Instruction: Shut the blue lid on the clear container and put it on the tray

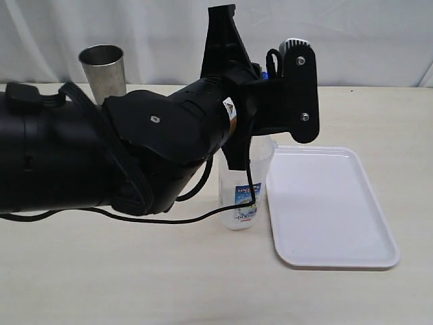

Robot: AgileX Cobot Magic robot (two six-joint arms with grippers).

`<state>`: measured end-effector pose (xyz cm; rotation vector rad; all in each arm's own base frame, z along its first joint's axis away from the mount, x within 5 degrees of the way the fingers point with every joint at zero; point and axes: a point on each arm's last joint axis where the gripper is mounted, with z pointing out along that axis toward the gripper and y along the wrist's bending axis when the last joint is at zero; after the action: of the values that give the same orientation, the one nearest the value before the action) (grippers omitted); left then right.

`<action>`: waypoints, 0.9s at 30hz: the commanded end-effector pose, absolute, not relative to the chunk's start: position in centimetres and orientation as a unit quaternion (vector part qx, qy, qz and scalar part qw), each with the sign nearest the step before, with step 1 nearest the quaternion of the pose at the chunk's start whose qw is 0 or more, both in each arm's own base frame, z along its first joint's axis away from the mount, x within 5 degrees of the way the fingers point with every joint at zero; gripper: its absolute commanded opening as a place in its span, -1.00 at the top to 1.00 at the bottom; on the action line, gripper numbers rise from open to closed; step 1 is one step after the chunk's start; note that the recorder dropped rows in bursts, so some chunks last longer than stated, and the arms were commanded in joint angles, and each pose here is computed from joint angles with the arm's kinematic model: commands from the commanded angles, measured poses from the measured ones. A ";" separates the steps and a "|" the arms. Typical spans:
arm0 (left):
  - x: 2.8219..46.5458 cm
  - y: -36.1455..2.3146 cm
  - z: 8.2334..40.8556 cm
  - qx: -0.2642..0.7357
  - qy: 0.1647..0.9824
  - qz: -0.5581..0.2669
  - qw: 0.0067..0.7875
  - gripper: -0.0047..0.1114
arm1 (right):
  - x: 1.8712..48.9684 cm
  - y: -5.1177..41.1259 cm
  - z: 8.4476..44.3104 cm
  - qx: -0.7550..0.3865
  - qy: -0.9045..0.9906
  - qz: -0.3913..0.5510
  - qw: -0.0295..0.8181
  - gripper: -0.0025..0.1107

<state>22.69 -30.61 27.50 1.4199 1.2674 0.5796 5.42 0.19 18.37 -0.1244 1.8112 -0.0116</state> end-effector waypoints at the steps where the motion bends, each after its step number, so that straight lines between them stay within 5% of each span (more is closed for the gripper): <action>1: 23.2 -30.4 27.6 0.592 0.544 0.243 0.543 0.92 | 5.4 0.2 18.5 -0.055 0.782 -0.007 0.621 0.88; 27: 23.8 -30.0 27.2 0.595 0.560 0.214 0.536 0.92 | 5.4 0.2 18.5 -0.055 0.782 -0.007 0.621 0.88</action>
<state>23.67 -30.16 26.89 1.4452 1.3188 0.4914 5.42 0.19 18.37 -0.1244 1.8112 -0.0116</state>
